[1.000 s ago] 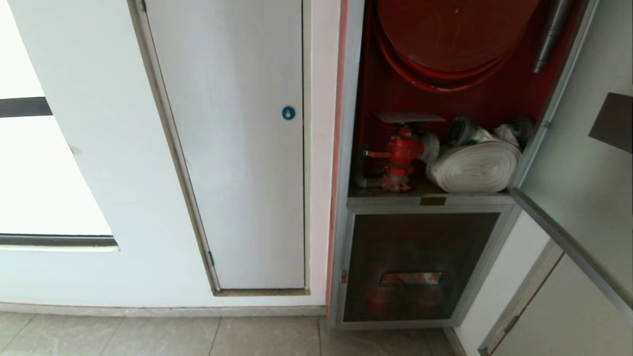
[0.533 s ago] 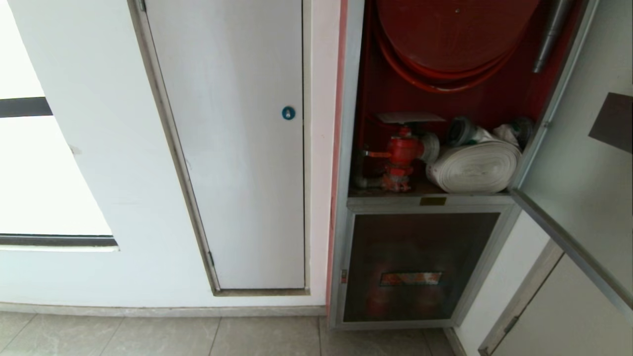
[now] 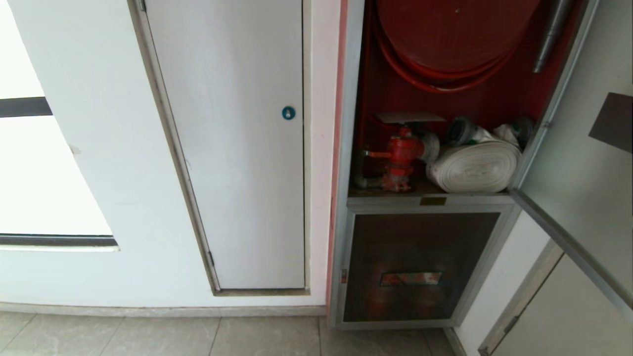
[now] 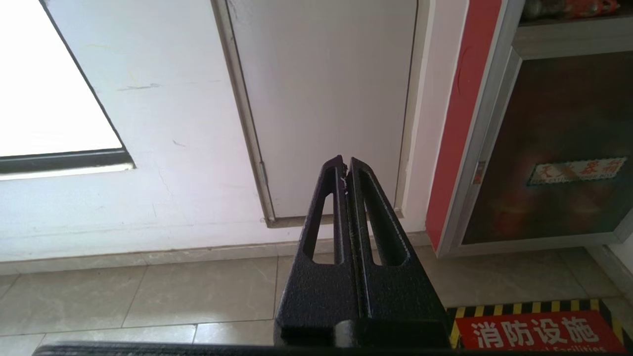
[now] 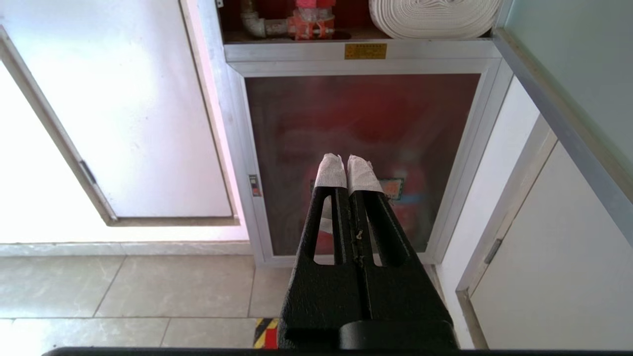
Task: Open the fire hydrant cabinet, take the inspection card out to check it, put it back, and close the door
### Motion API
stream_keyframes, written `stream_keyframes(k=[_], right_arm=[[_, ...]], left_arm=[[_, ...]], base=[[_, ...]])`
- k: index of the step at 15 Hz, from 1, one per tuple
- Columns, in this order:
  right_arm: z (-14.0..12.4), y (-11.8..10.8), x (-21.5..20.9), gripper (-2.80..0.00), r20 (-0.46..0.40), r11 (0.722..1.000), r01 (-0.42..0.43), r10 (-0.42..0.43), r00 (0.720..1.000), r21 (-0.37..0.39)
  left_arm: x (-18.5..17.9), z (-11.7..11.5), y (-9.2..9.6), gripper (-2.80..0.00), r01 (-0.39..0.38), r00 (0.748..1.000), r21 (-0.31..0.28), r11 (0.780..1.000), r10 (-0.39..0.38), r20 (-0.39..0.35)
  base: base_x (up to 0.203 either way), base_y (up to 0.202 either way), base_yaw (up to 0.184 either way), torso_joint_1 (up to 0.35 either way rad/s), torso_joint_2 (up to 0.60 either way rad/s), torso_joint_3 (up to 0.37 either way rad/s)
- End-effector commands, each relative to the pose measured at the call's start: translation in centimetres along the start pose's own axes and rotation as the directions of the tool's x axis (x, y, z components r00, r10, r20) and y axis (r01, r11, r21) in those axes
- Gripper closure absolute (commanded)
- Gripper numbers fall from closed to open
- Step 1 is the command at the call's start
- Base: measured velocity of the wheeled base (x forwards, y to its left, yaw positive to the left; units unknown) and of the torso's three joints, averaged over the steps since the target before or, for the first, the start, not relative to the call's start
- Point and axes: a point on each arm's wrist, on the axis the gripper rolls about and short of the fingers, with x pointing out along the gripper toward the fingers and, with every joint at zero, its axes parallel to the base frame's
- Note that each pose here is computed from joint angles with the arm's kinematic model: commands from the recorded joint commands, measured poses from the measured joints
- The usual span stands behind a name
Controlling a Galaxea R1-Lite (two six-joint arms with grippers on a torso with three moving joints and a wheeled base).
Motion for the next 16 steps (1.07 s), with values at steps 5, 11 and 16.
stream_keyframes(k=[5, 11, 16], right_arm=[[-0.05, 0.00, 0.03, 0.00, -0.001, 1.000, 0.001, -0.001, 1.000, 0.000], [-0.05, 0.00, 0.03, 0.00, -0.001, 1.000, 0.001, -0.001, 1.000, 0.000], [-0.05, 0.00, 0.02, 0.00, 0.000, 1.000, 0.001, -0.001, 1.000, 0.000]], left_arm=[[0.09, -0.34, -0.01, 0.00, 0.000, 1.000, 0.000, 1.000, 0.000, -0.012], [0.09, -0.34, -0.01, 0.00, 0.000, 1.000, 0.000, 1.000, 0.000, -0.012], [0.09, -0.34, -0.01, 0.00, 0.000, 1.000, 0.000, 1.000, 0.000, -0.012]], base=[[0.000, 0.000, 0.000, 0.000, 0.00, 0.000], [0.000, 0.000, 0.000, 0.000, 0.00, 0.000], [0.000, 0.000, 0.000, 0.000, 0.00, 0.000]])
